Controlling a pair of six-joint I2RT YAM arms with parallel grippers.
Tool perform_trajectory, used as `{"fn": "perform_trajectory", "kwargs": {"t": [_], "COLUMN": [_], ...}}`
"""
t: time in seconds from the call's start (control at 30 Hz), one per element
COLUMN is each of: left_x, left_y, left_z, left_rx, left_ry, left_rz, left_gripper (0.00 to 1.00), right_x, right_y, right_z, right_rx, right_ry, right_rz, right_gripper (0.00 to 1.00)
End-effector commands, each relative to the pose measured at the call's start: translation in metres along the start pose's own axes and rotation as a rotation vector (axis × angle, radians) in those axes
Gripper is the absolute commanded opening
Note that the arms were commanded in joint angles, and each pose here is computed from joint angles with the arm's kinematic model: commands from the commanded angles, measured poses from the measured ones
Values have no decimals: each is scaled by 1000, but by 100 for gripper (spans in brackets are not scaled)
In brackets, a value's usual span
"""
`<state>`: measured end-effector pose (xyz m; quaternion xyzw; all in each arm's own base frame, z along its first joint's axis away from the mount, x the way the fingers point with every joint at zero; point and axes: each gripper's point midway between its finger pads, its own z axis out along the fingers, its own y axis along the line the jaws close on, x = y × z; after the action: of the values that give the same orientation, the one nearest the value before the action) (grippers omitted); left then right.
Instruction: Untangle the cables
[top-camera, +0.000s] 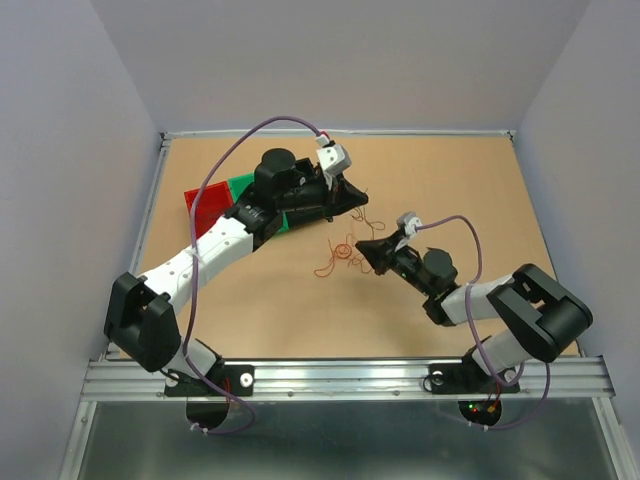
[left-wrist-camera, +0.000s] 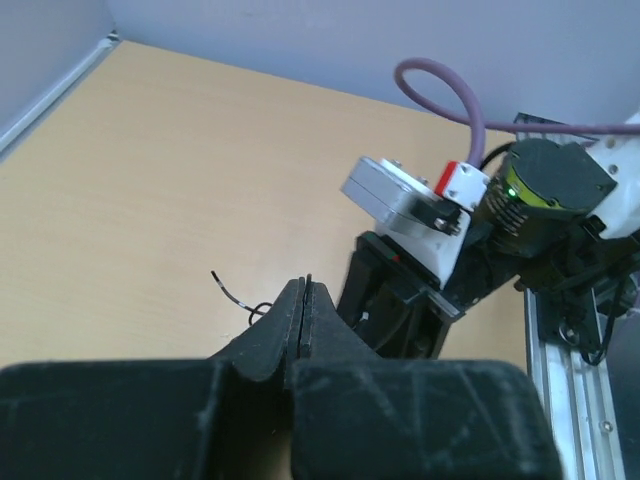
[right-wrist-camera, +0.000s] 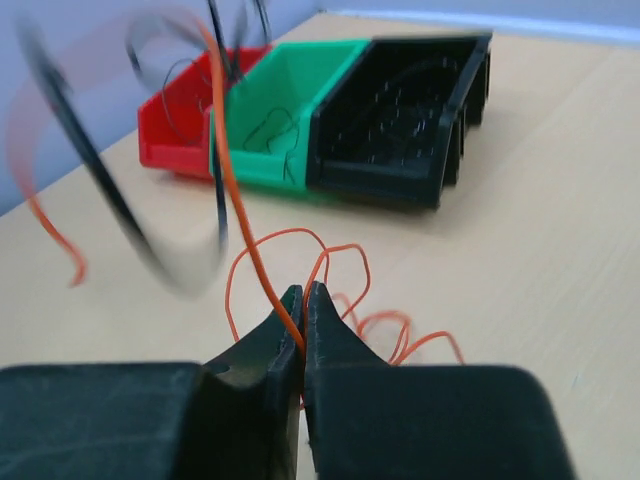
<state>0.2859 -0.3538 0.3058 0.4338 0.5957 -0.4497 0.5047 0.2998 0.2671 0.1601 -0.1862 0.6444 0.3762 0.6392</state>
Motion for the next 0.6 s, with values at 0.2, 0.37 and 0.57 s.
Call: {"fn": "perform_trajectory", "kwargs": {"t": [0.2,0.37,0.57], "left_x": [-55,-42,-10], "left_y": [74,103,153], "left_z": [-50,-55,-58], "left_rx": [-358,-456,-655], "left_ry": [-183,-156,-73], "left_rz": [-25,-16,-57], "left_gripper": [0,0,0], "right_x": [-30,-27,-30], "right_y": [-17,-47,-70], "right_z": [-92,-123,-140], "right_rx": [195,399,564], "right_ry": [-267,-314,-307], "right_rz": [128,239,249], "right_gripper": [0,1,1]}}
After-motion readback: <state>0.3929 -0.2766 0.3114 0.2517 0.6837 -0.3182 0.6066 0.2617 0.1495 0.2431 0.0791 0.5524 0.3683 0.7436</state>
